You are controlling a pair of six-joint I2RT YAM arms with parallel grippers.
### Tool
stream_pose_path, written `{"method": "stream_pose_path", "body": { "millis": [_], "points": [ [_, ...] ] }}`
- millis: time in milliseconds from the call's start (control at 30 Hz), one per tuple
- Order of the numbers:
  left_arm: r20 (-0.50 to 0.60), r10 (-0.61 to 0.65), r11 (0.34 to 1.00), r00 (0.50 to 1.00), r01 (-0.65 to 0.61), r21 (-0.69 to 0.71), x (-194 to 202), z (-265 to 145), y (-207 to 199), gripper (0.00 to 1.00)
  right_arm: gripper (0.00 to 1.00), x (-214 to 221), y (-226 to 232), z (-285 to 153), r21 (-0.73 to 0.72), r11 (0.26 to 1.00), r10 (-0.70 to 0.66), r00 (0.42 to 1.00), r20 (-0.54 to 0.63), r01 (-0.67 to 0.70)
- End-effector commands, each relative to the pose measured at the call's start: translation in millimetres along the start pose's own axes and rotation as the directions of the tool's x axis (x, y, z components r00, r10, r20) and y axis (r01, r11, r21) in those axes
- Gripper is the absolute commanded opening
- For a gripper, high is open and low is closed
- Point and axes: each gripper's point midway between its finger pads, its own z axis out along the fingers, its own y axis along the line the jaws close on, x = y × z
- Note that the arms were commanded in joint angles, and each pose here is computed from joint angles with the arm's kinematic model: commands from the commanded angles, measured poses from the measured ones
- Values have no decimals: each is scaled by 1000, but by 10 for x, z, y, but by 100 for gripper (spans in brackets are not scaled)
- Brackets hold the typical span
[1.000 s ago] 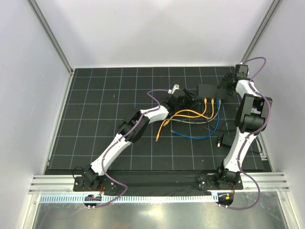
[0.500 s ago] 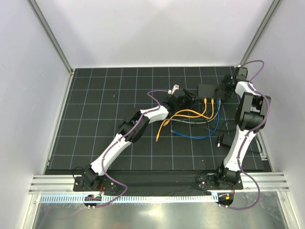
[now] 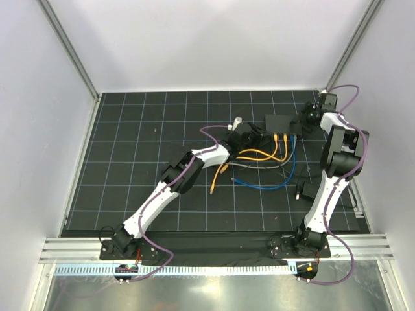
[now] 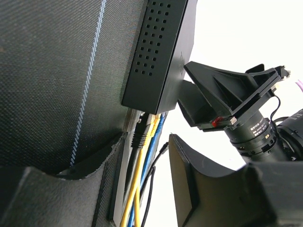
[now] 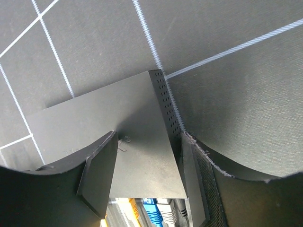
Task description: Pull the plug from the switch port
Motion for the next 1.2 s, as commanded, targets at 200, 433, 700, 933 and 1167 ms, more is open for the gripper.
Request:
{"method": "stream_pose_path", "body": {
  "millis": [200,433,700,933,1167],
  "points": [
    [58,-12,998,998,15,-56,-130,-36,186,42,60,292,107,-183,-14,1000,8,996,-90,-9],
    [99,-10,998,995,16,-61,-227,-61,172,38,59,321,134,-242,-26,1000,12,996,-92,-14],
    [84,-33,998,996,36,-42,-232,-86,173,38,61,199,52,-299,38,999,-3,999,-49,5],
    [93,-27,994,995,36,-102,-297,-190,327,40,62,66,40,-348,65,998,-18,1000,-24,20],
    [87,78,992,993,-68,-109,-339,-208,305,41,63,-15,64,-442,70,997,-25,999,26,23]
  ]
}}
